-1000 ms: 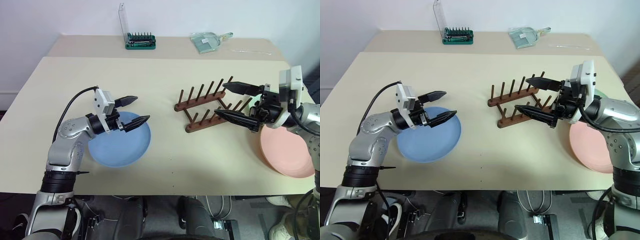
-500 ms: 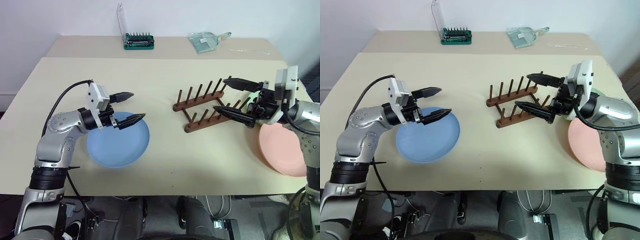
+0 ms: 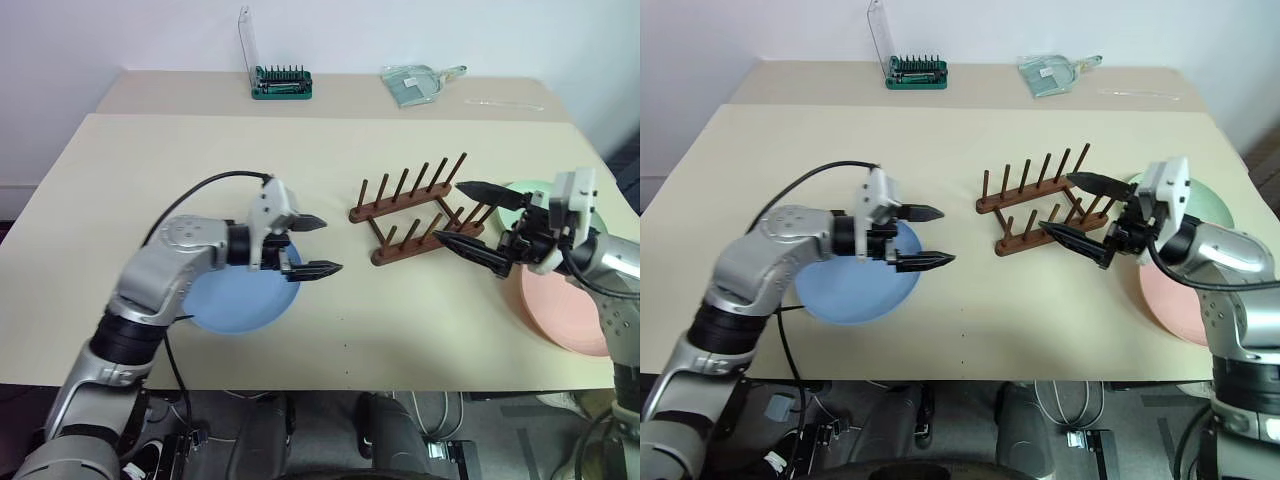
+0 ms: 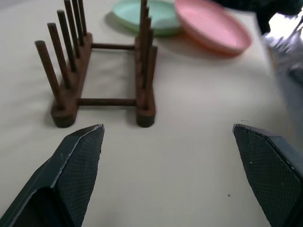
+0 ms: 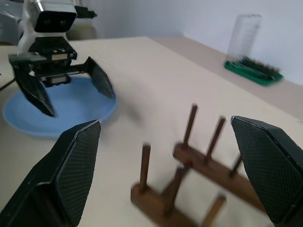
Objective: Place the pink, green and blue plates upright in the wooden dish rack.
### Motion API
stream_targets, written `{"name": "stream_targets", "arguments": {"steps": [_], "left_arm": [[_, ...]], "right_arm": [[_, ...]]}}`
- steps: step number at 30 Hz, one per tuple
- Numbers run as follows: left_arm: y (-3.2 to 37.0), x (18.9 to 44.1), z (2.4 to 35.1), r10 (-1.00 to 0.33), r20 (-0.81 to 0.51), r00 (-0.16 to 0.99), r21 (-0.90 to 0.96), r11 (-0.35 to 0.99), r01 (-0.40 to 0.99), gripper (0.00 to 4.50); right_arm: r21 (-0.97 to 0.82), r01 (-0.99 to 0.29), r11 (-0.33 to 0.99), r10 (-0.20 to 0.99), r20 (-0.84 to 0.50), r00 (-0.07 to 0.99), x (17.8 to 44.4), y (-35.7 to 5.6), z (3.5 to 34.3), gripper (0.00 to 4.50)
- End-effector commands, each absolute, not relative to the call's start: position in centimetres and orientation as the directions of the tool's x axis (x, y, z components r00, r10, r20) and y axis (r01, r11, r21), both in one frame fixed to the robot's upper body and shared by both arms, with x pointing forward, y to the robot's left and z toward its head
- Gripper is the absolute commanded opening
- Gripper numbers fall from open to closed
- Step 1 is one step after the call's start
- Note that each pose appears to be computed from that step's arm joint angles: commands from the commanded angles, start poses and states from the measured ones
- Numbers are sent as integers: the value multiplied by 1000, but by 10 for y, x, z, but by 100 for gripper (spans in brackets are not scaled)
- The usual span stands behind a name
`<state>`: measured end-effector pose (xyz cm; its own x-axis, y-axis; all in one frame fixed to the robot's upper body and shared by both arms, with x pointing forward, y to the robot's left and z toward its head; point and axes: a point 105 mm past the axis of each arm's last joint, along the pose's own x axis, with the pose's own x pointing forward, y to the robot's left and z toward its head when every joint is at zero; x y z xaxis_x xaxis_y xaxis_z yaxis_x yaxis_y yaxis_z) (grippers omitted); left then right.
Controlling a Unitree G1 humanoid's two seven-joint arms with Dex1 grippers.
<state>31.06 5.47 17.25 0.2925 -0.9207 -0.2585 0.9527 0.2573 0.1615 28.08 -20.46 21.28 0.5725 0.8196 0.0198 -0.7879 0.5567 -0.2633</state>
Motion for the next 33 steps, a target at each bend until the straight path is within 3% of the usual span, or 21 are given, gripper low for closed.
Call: {"name": "stream_targets", "arguments": {"steps": [1,5,11,20,26,29,33], "left_arm": [[36,325,167,-887,-299,352,213,298,931,450],[12,340,164,-871,-274,407,167,374,912,450],[-15,332,139,-875,-349,337,103,321,941,450],[-42,346,128,-814,-404,418,139,398,907,450],[-56,337,115,-815,-435,382,116,370,922,450],[-55,334,109,-811,-455,367,63,381,922,367],[-53,335,108,-803,-462,376,74,387,919,161]], "right_arm": [[-353,-740,572,783,-33,621,266,-220,219,449],[-379,-684,623,709,-96,699,254,-246,213,449],[-379,-645,664,668,-87,739,242,-252,211,449],[-382,-622,684,651,-67,756,238,-250,207,449],[-388,-617,684,651,-57,757,239,-248,206,449],[-392,-614,685,649,-53,759,239,-248,207,450],[-393,-612,687,648,-51,760,239,-248,207,450]]}}
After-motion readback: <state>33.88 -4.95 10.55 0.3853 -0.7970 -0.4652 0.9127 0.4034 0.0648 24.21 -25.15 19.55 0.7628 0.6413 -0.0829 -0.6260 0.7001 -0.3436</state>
